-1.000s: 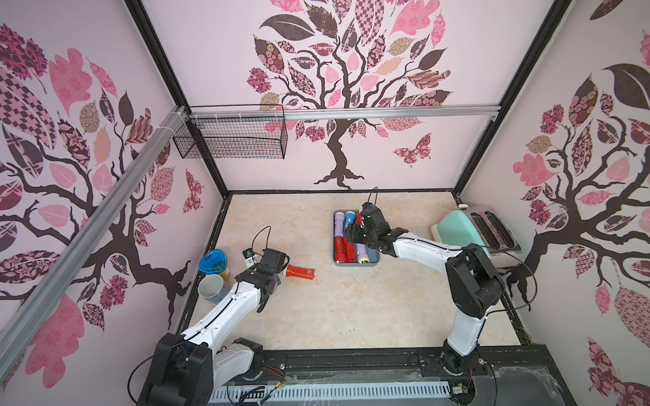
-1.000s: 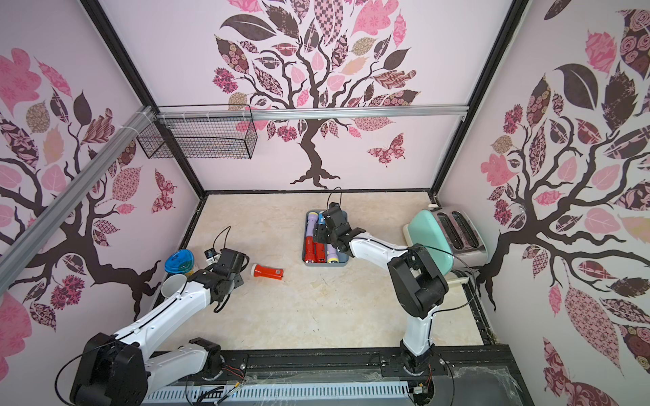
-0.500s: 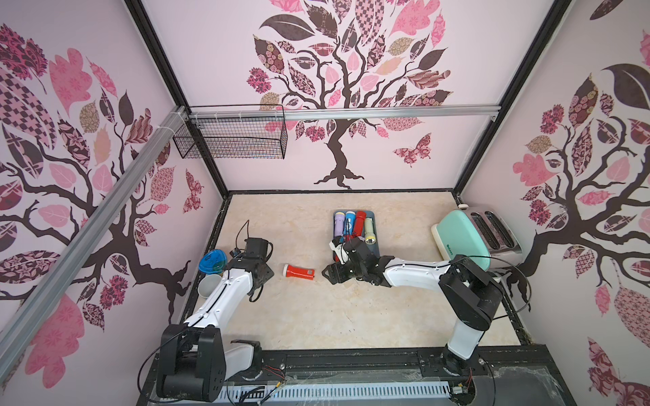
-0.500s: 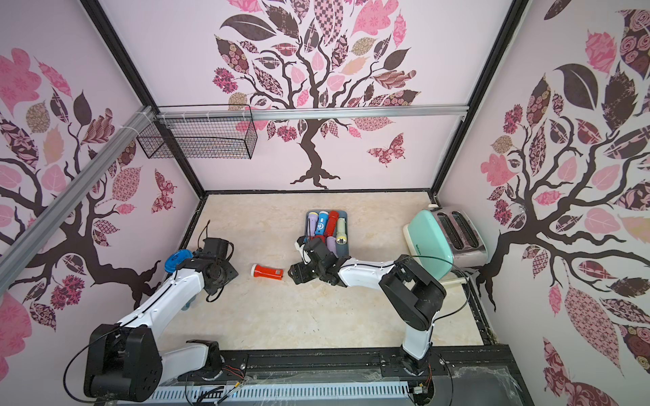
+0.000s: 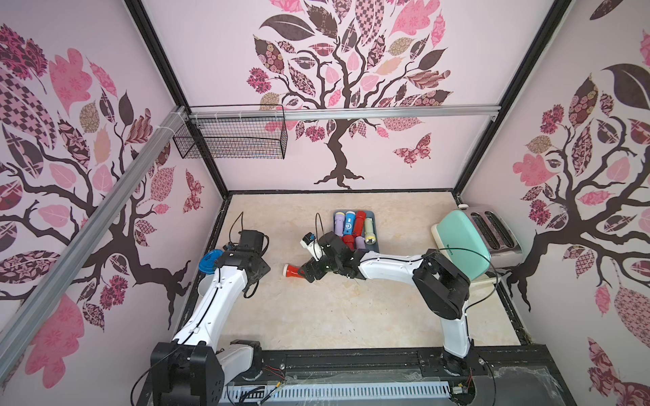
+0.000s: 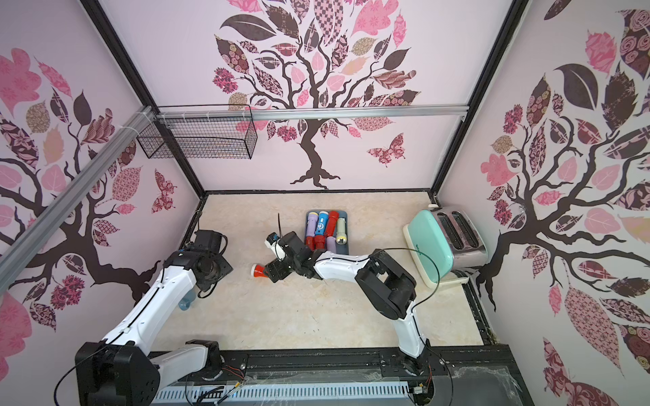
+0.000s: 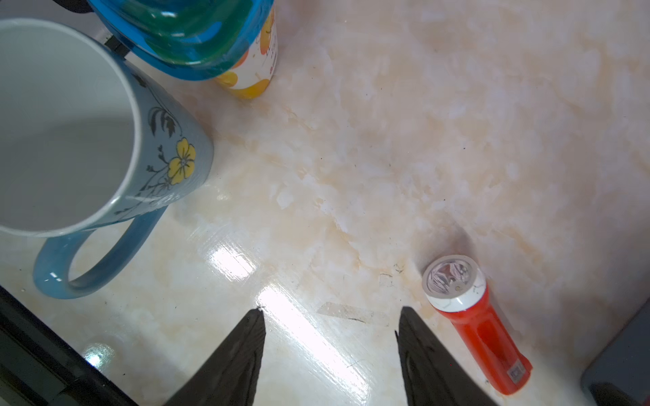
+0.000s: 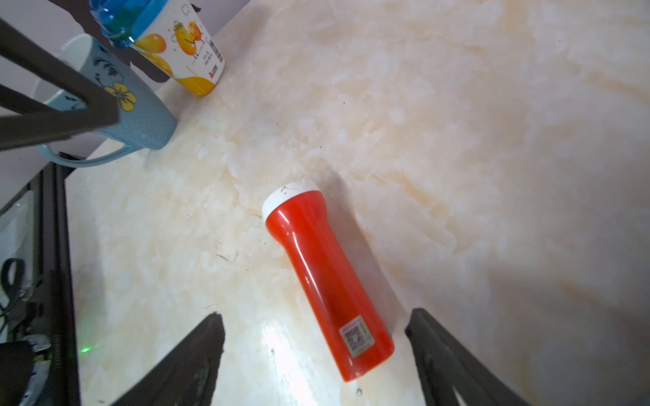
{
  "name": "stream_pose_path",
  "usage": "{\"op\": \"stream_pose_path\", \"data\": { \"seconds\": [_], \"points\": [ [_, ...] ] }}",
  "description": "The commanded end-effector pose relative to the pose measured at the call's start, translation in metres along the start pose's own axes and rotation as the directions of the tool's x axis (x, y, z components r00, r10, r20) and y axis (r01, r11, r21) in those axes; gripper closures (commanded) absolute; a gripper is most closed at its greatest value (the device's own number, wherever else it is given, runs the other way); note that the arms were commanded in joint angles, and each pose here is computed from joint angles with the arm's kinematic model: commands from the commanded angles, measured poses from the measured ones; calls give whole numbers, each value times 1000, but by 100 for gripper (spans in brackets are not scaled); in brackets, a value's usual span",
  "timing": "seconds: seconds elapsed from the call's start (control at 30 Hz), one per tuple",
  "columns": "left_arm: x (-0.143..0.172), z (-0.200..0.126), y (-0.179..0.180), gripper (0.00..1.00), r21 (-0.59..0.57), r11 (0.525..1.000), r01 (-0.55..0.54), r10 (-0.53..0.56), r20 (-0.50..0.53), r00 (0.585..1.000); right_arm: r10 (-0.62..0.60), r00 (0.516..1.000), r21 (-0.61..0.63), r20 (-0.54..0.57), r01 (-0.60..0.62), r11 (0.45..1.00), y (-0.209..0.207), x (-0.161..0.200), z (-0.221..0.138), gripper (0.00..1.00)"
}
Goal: Put the flashlights into the storage boxes
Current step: Pick up the flashlight from the center of the board, then place the flashlight at the storage box.
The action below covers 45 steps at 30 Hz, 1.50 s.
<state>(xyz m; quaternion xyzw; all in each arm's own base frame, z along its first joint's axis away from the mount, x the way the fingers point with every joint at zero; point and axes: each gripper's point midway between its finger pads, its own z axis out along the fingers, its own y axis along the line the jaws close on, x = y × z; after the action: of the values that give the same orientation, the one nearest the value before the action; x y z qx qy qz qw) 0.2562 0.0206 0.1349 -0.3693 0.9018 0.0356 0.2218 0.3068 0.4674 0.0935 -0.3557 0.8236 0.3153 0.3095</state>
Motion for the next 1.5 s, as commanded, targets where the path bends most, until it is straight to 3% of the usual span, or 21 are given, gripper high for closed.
{"op": "stream_pose_path", "data": {
  "seconds": [0.0, 0.33, 0.53, 0.77, 0.87, 1.0, 1.17, 1.33, 1.47],
  "points": [
    [-8, -19, 0, 36, 20, 1000, 12, -12, 14, 1000, -52, 995, 13, -83, 53, 999, -2, 20, 25, 14],
    [-9, -27, 3, 37, 23, 1000, 8, -8, 26, 1000, -146, 977, 47, -158, 155, 987, 9, 43, 69, 23],
    [-9, -32, -1, 36, 59, 998, -9, 7, 23, 1000, -127, 975, 72, -180, 142, 987, 3, 51, 74, 39],
    [-7, -35, -8, 36, 115, 993, 6, -10, 27, 1000, -89, 994, 177, -70, 100, 979, -2, 30, 34, 64],
    [-5, -34, -13, 36, 155, 988, 12, -16, 22, 1000, -46, 999, 195, -20, 49, 980, -1, 23, 16, 66],
    [7, -38, -34, 36, 298, 954, -26, 31, -10, 999, 24, 999, 208, 48, -34, 977, 2, 6, -10, 72],
    [6, -51, -46, 35, 437, 898, -37, 15, 54, 998, 138, 982, 242, 130, -167, 956, -15, -12, -47, 75],
    [12, -50, -54, 35, 493, 870, -10, -25, 65, 998, 263, 949, 246, 171, -300, 922, -42, -9, -82, 74],
    [36, -40, -81, 35, 500, 862, -82, 50, 77, 996, 319, 922, 305, 221, -376, 875, -72, -10, -117, 75]
  ]
}}
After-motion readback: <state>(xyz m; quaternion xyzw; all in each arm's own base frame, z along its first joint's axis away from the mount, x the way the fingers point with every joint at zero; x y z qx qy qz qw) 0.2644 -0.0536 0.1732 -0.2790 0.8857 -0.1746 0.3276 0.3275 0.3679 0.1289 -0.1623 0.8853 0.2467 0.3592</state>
